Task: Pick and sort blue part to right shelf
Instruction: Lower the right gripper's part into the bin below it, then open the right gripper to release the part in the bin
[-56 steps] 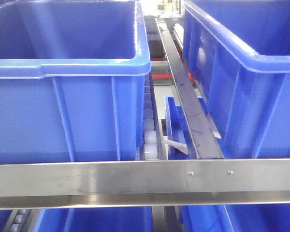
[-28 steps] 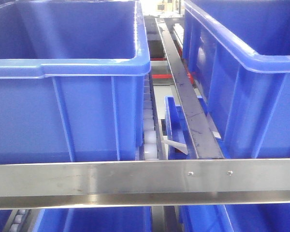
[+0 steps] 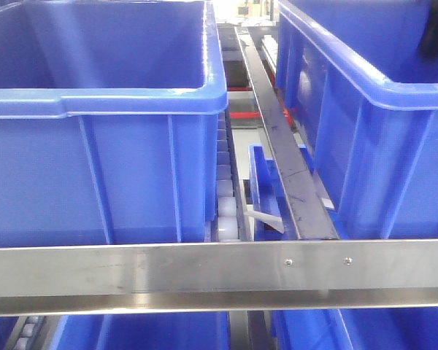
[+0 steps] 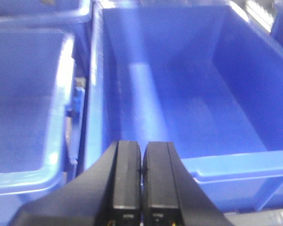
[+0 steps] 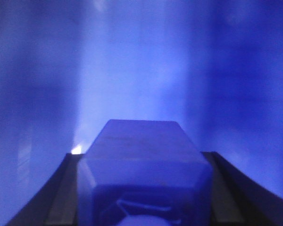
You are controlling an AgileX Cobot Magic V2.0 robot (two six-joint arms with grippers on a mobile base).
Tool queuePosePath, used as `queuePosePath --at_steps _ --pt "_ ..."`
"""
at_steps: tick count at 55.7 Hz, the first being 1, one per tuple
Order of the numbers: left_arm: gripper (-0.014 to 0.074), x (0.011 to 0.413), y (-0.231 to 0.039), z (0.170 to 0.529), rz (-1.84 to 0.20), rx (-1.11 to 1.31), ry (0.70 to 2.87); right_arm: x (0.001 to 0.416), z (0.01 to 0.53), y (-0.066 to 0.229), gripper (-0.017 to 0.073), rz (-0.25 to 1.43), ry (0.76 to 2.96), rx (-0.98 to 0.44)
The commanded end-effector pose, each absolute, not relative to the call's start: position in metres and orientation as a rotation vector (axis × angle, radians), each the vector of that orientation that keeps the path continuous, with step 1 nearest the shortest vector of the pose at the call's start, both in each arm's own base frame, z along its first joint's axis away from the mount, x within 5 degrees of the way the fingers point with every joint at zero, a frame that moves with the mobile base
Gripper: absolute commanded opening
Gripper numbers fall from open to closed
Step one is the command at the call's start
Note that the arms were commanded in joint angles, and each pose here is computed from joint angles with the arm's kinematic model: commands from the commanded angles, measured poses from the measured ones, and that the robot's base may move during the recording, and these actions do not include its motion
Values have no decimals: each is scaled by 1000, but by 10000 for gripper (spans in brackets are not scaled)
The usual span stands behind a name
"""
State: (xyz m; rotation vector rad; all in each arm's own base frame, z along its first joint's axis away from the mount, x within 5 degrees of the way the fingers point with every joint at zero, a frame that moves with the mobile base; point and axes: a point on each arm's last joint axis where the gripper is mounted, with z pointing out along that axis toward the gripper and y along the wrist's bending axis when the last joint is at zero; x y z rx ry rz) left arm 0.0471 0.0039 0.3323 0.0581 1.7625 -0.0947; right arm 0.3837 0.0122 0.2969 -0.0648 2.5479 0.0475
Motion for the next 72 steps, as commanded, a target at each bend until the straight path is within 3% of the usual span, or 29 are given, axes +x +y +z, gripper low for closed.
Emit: queuePosePath --at_steps 1,13,31,47,54,67,72 --pt "124 42 5 347 -111 63 1662 394 314 10 249 29 2418 -59" --pt "124 40 5 347 -112 60 1657 408 288 8 269 -1 2462 -77" --pt "124 40 6 344 -100 52 1696 413 284 7 615 -33 2457 -97" --pt "124 40 6 343 -99 52 1697 401 309 6 602 -42 2442 -114" --pt "124 40 8 340 -85 45 1734 383 336 6 495 -45 2413 -114" --pt "124 18 18 340 -46 27 1660 338 381 5 60 -50 2327 -125" --pt "124 3 26 337 -7 6 1629 317 390 6 36 -34 2276 -116"
